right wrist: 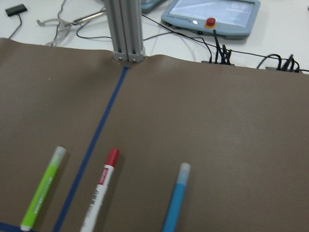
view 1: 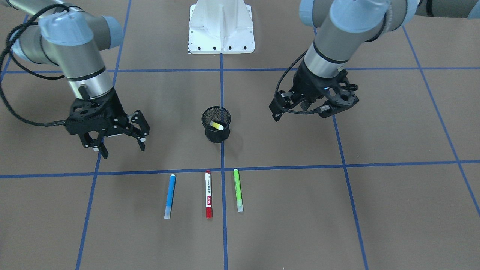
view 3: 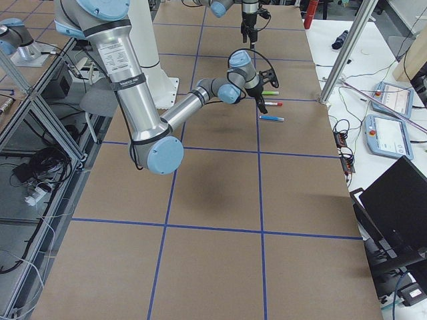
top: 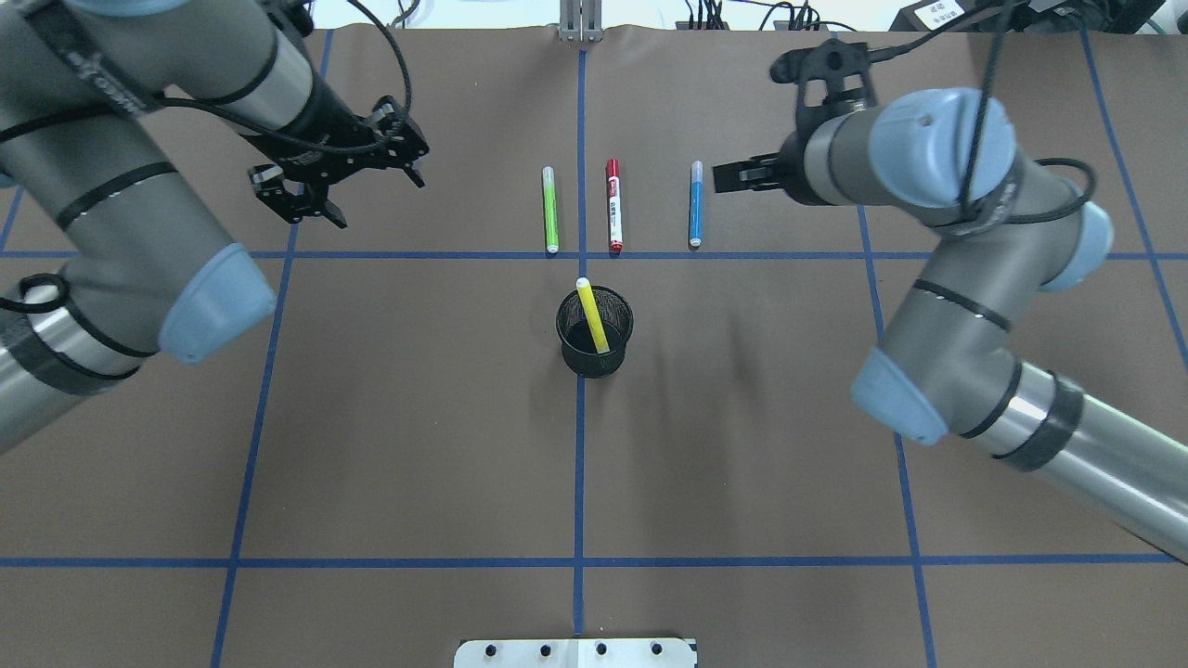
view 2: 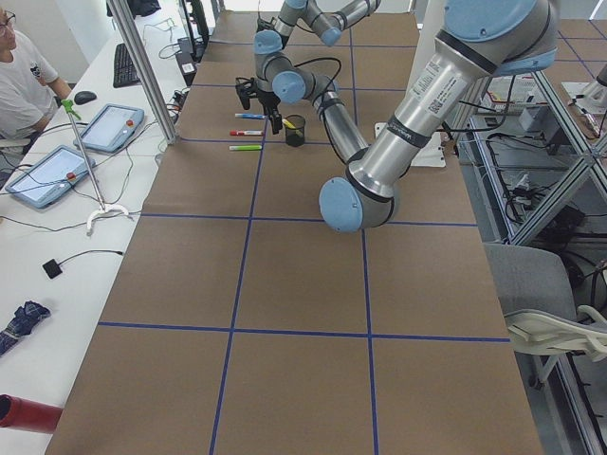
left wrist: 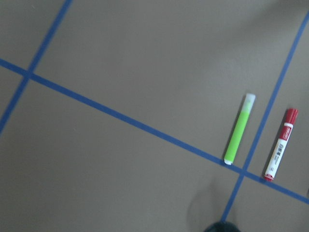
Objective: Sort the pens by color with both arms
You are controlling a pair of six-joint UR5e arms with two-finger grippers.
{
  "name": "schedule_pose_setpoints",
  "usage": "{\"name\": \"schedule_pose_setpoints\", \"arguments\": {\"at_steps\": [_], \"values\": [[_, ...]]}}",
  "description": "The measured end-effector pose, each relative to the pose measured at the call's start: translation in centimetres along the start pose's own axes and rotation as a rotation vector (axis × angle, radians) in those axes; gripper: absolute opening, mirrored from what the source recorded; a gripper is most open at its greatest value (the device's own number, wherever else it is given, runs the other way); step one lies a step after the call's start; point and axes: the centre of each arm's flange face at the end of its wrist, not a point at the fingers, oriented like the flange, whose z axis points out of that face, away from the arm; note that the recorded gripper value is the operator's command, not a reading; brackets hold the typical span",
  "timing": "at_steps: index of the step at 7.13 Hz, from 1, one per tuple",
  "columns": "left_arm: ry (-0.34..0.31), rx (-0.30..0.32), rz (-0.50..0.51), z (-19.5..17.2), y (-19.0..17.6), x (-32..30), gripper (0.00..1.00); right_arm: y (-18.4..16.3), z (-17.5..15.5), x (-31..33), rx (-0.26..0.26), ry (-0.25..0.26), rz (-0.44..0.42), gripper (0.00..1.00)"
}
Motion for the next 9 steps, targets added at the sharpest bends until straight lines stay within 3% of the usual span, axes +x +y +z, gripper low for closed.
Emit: {"name": "schedule_pose_setpoints", "arguments": {"at_steps": [2, 3, 6, 8, 9], "values": [[-0.049, -0.061, 0.022, 4.1, 2.1, 5.8, 0.99, 1.0, 0.5, 8.5, -0.121, 0.027, 0.003, 1.00], [-0.061, -0.096, 0.035, 5.2, 2.6, 8.1, 0.99, 1.4, 1.0, 10.9, -0.158, 0.035, 0.002, 1.00], [-0.109, -0.288, 0.049, 8.9, 2.2, 12.8, 0.99, 1.8, 2.3, 13.2, -0.196, 0.055, 0.011, 1.00], [-0.121, -0.372, 0.039, 10.9, 1.6, 13.4, 0.98, 2.0, 3.3, 14.8, -0.227, 0.063, 0.030, 1.00], [-0.126, -0.388, 0.034, 11.7, 1.3, 13.9, 0.97, 1.4, 3.5, 16.5, -0.269, 0.040, 0.061, 1.00]]}}
